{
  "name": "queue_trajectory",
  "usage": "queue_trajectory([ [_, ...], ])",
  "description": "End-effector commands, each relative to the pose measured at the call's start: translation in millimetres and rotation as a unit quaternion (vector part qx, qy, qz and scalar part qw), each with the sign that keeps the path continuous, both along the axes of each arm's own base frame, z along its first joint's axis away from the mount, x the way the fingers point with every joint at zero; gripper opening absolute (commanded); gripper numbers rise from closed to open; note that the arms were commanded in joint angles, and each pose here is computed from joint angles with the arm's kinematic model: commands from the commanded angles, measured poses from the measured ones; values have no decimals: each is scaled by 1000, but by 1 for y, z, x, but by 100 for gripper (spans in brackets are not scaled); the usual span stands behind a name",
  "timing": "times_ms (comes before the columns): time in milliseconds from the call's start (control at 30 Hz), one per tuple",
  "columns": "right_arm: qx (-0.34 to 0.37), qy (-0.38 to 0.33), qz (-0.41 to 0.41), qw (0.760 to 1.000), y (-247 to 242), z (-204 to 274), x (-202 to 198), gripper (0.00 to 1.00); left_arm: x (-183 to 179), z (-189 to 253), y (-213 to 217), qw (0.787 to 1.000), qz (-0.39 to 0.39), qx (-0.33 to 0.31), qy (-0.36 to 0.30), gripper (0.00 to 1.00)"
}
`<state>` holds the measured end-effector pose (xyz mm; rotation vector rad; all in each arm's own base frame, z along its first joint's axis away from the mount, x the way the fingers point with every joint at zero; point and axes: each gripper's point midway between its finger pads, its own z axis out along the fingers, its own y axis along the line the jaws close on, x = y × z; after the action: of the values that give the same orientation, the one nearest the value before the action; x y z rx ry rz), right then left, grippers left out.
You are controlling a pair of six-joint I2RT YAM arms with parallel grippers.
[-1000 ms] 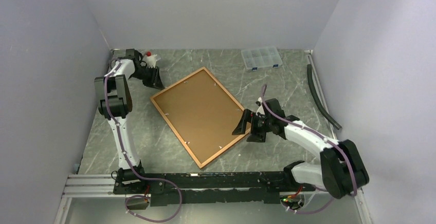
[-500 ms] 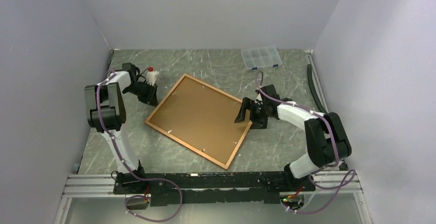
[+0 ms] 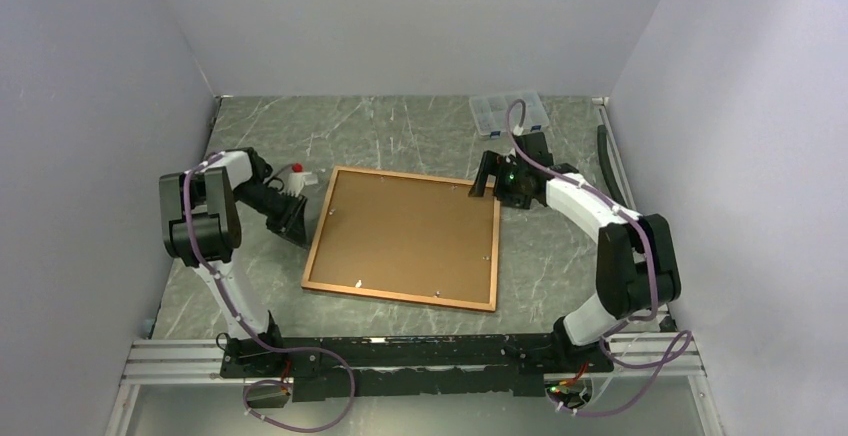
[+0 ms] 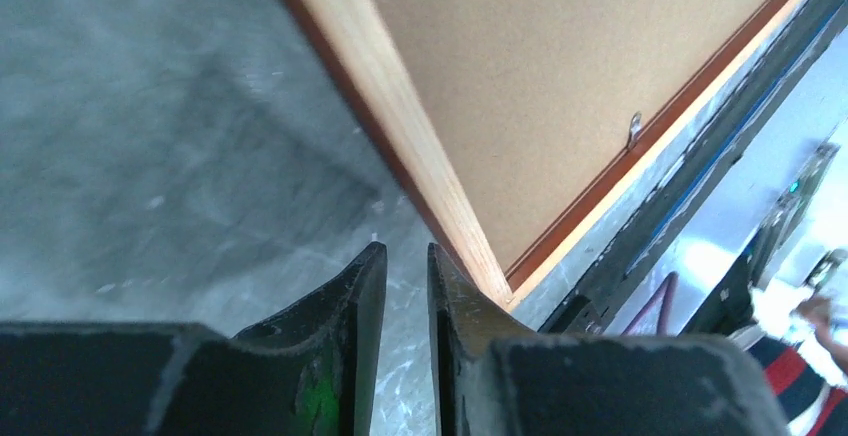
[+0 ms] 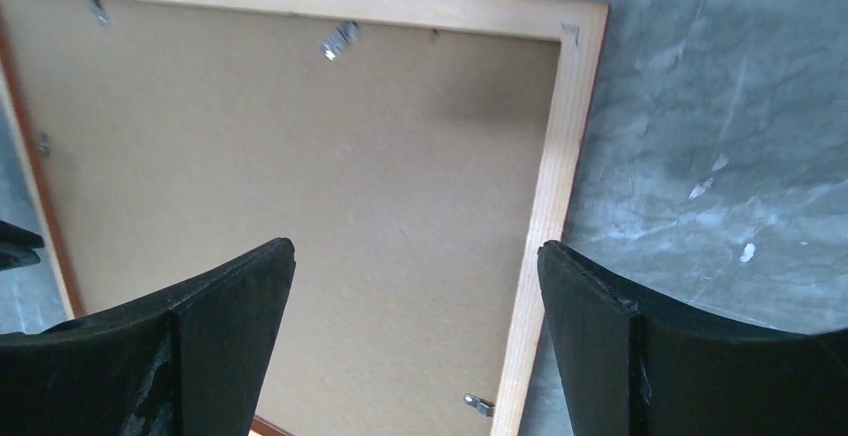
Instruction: Put the photo into the frame
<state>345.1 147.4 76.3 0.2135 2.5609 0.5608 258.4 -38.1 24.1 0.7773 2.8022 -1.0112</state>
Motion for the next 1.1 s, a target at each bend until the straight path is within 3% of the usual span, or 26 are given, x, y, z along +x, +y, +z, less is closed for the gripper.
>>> queue_trajectory([
  [0, 5, -78, -9, 997, 15, 54, 23, 96, 39, 40, 11, 995, 79, -34, -50, 29],
  [200, 109, -105, 84, 985, 134, 79, 23, 92, 71, 43, -8, 982, 144, -119, -19, 33],
  [367, 174, -76, 164, 968, 244, 71, 20, 87, 73, 21, -17, 979, 153, -131, 18, 30],
  [533, 208, -60, 201, 956, 313, 56, 15, 87, 68, 16, -19, 979, 154, -134, 22, 26],
  [767, 242, -35, 237, 940, 370, 38, 1, 84, 62, 4, -18, 979, 159, -122, 27, 20],
  [1067, 249, -9, 235, 939, 383, 13, -6, 83, 60, -1, -16, 981, 159, -112, 18, 17],
])
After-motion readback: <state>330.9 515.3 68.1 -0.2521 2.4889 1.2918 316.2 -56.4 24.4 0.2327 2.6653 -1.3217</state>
